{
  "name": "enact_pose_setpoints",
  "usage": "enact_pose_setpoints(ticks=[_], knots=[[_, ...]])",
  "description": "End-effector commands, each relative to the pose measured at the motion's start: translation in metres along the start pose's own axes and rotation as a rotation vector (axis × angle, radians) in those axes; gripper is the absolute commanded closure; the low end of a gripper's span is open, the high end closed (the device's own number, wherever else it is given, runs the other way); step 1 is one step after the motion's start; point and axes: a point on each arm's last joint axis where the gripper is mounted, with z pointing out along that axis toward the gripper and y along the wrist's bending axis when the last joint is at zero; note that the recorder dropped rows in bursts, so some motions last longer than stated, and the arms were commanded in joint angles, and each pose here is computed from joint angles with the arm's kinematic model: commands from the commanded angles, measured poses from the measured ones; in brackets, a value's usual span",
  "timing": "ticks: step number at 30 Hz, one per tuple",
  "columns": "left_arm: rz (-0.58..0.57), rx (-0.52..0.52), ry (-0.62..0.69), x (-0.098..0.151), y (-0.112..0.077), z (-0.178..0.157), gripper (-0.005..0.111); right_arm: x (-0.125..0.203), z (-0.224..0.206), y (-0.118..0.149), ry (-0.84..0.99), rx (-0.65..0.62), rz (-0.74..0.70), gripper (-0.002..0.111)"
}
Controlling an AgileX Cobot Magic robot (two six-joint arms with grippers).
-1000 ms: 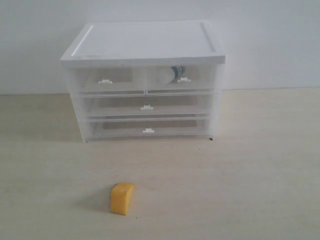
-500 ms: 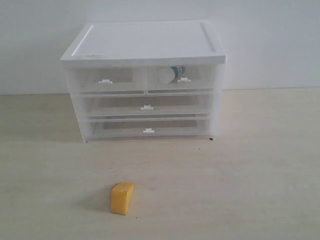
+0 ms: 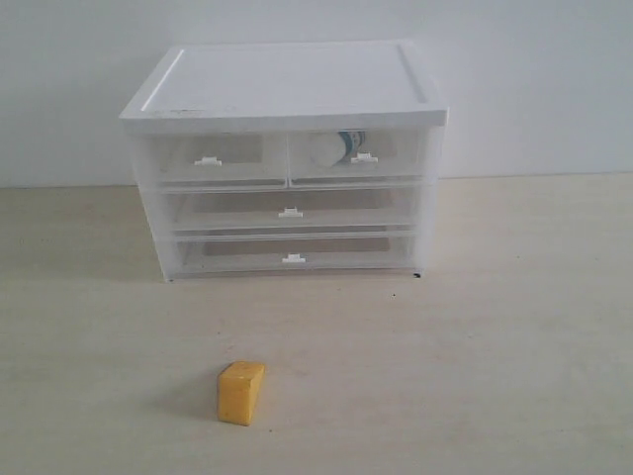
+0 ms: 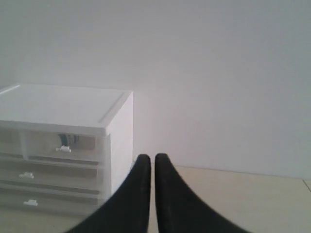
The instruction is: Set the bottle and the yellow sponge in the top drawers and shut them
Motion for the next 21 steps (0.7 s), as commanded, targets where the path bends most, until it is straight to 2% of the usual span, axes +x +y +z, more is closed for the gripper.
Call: enact_pose_setpoints(ticks=[1,6,14,21], knots=[[0.002,-0.001,-0.004,0.001,0.000,0.000,0.103,0.033,0.000,0.001,0.024,0.002,-0.022,0.107],[0.002,-0.001,-0.004,0.001,0.000,0.000,0.103,0.073,-0.002,0.003,0.119,-0.003,-0.022,0.107],[0.002,-0.001,-0.004,0.001,0.000,0.000,0.103,0.106,-0.003,0.005,0.153,-0.006,-0.021,0.107],[0.002,-0.001,-0.004,0.001,0.000,0.000,0.103,0.141,-0.010,0.006,0.190,-0.001,0.043,0.107]])
